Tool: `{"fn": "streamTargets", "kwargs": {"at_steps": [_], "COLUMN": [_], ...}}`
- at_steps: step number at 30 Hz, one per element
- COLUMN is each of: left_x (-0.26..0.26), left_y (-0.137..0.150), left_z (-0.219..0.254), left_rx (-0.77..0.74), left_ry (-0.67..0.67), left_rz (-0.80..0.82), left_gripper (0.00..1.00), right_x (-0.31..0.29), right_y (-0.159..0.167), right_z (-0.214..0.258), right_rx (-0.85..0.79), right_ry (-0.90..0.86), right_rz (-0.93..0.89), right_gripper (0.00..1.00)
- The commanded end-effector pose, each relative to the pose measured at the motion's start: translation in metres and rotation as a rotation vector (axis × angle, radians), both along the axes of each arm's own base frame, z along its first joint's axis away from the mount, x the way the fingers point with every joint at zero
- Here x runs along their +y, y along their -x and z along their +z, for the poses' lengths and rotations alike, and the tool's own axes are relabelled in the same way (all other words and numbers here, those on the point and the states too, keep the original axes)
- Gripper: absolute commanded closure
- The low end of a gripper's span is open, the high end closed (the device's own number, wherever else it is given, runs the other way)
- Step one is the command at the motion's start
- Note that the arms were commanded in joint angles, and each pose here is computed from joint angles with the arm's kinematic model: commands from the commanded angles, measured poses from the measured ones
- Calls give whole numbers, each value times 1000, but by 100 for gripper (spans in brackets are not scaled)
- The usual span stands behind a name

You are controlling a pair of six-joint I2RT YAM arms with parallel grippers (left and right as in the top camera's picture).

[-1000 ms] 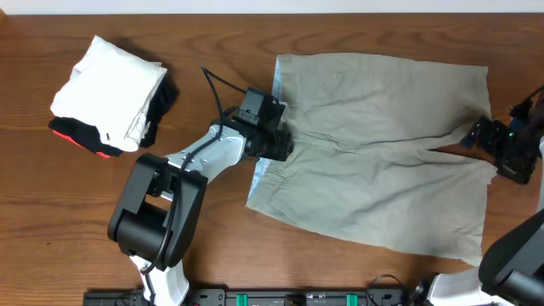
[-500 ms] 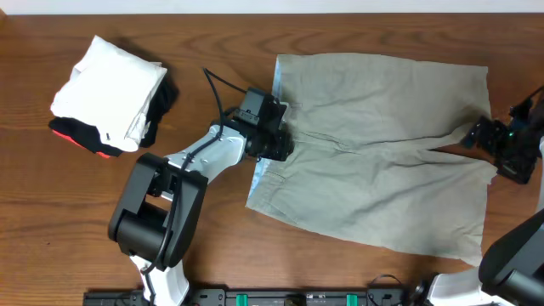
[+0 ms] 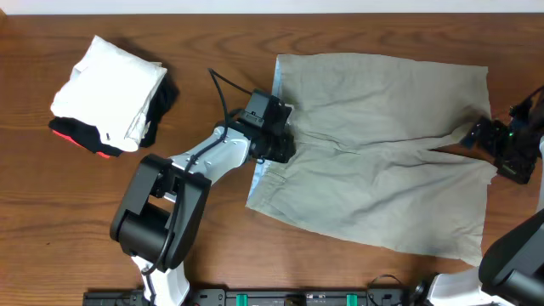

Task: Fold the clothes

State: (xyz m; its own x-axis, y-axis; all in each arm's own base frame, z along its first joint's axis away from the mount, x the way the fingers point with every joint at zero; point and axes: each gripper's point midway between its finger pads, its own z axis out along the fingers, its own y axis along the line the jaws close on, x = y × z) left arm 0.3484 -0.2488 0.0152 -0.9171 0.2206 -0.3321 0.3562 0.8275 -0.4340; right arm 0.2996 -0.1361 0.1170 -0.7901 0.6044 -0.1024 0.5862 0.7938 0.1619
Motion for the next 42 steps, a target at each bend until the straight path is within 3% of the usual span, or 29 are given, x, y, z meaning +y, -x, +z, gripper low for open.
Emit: {"fn": "streamTargets", "kwargs": {"at_steps": [1, 10, 18, 24, 31, 38, 40, 42], "left_x": [1, 4, 15, 57, 73, 105, 108, 107], "left_y": [0, -7, -22, -31, -23, -26, -25, -26], "left_z": [-5, 2, 38, 29, 0, -28, -30, -28], "left_rx": [8, -24, -96, -109, -59, 9, 28, 25], "left_ry": [-12, -26, -3, -163, -246, -357, -351, -345], "left_rz": [5, 19, 59, 164, 185, 391, 426, 427], "left_gripper": [92, 94, 94, 94, 94, 94, 87, 58], "right_x": [-2, -2, -2, -2, -2, -2, -2, -2], "right_y": [-3, -3, -3, -3, -3, -3, -3, -3], "right_z": [5, 5, 5, 5, 5, 5, 5, 5], "right_rx": [-19, -19, -19, -19, -19, -19, -19, -19], "right_ry": [4, 4, 4, 4, 4, 4, 4, 4], "right_rz": [7, 7, 7, 7, 7, 7, 7, 7], "right_gripper": [1, 1, 1, 1, 1, 1, 1, 1]}}
